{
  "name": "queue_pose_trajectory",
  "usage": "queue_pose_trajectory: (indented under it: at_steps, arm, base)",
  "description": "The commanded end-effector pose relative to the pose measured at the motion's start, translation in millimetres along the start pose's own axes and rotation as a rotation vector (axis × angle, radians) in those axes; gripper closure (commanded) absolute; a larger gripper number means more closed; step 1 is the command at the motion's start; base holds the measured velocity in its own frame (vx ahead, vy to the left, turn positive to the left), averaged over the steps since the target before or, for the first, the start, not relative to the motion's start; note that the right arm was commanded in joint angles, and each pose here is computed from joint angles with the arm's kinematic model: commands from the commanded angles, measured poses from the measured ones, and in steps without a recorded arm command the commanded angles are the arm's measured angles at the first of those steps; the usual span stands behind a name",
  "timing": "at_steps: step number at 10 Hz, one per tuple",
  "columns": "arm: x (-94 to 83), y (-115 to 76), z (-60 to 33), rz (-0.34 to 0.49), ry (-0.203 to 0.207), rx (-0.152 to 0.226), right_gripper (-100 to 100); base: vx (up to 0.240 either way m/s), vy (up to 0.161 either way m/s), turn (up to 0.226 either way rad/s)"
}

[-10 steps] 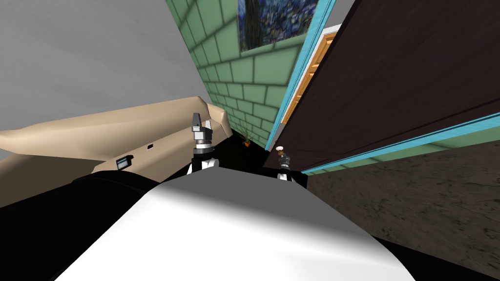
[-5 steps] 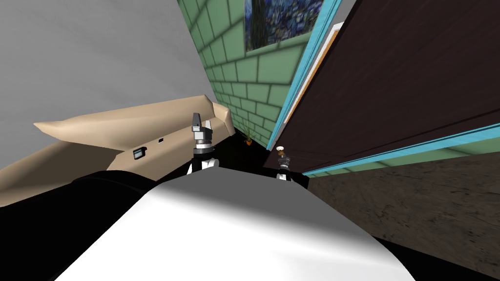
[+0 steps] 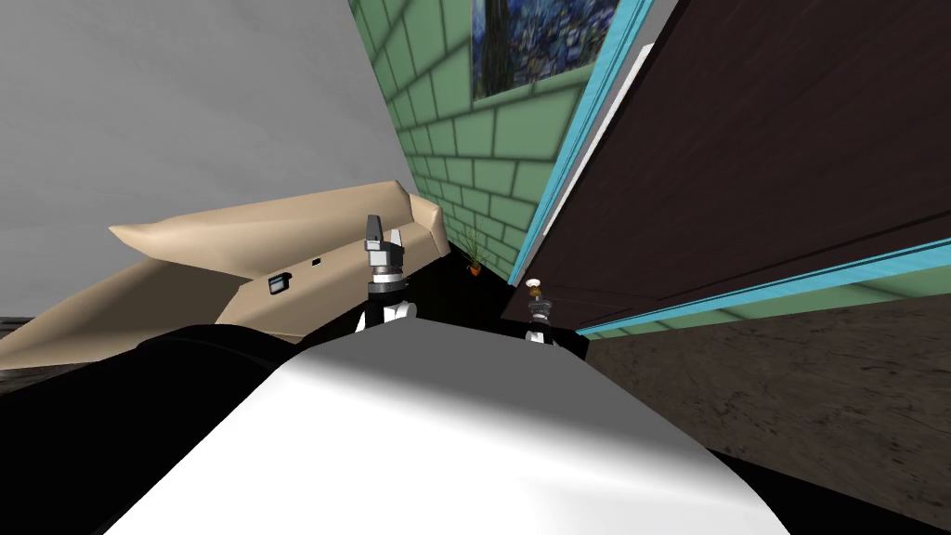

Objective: Pull the door open

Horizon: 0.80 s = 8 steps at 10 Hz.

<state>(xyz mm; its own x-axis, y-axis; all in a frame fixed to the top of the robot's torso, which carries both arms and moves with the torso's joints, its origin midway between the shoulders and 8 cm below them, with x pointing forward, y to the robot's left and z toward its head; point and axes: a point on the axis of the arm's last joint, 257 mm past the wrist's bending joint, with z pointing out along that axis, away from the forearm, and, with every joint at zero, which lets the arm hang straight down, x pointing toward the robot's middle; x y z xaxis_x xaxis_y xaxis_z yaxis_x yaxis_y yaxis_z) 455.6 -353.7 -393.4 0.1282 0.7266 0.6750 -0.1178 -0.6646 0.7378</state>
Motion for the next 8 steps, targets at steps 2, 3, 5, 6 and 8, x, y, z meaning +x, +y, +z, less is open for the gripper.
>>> queue_pose_trajectory:
  at_steps: [2,3,5,6,8]
  arm:
    - [27.5,-3.9,7.1,0.025,0.048,-0.008,100]
    - [27.8,-4.3,6.3,0.064,0.046,-0.010,100]
    - [28.1,-4.8,5.6,0.104,0.043,-0.012,100]
    - [1.7,0.8,-4.3,0.111,-0.009,-0.004,-100]
    - [0.8,1.9,-6.9,0.153,-0.008,-0.004,-100]
  base:
    - [-0.006,-0.004,0.010]
    - [-0.028,-0.024,0.123]
    - [-0.063,-0.049,0.114]
    - [-0.029,-0.041,0.020]
    - [-0.043,0.010,0.057]
